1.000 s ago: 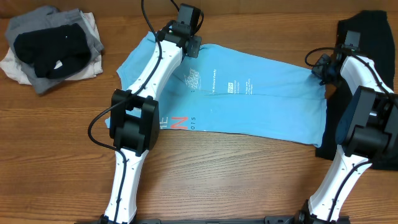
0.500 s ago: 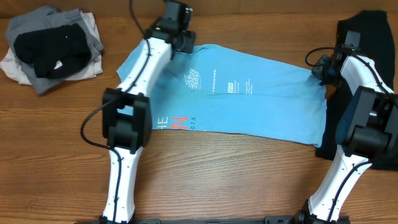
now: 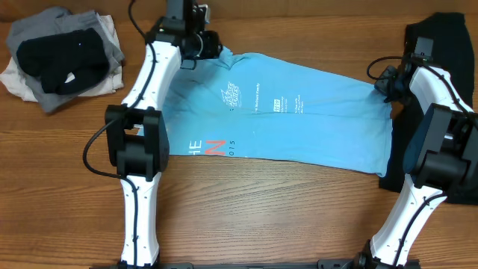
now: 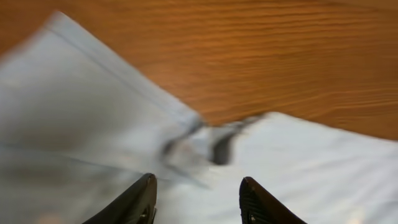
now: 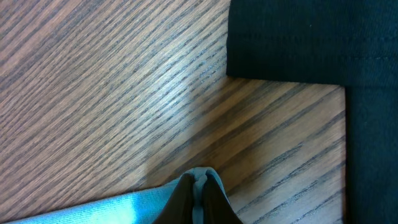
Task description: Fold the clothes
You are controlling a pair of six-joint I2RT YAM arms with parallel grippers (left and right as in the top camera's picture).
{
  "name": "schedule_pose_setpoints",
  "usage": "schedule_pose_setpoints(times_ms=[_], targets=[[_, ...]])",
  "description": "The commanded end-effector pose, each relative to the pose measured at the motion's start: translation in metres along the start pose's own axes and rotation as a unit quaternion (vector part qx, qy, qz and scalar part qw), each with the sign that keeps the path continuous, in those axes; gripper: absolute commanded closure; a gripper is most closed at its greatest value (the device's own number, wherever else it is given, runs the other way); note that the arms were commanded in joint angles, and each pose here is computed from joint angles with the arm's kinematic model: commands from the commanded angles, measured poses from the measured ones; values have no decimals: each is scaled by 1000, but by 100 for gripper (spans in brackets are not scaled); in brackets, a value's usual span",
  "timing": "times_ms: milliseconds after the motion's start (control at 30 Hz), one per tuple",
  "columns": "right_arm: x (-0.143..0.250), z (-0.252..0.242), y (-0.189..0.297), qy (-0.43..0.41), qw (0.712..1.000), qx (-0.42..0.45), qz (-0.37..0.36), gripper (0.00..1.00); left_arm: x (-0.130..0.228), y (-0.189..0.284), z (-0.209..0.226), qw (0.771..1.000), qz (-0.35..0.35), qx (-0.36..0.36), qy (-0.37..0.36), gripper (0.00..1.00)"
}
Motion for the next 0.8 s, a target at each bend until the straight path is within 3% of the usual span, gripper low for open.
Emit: schedule_pose_setpoints(times_ms=[0,167,433,767], targets=[[6,-3,-6,-6,1000,-2,16,96,13,-12,-17,993,35,36,110,50],[6,-3,-6,-6,1000,-2,17,96,10,-13,-10,984,22,12,175,46],[6,-3,-6,-6,1000,-2,16,96,1,-15,-4,969,-7,-1,249,52],[7,-3,-6,-6,1000,-1,18,96,14,-41,1,950,32,30,309,47]])
Point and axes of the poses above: each gripper's point midway between its finger pads, its own y axis back along the fingers, its own z axis along the line the jaws close on, x = y × z, the point moved 6 cm from there along y, back along the fingers, and after that the axes turned 9 degrees about y, right-handed, at the moved point
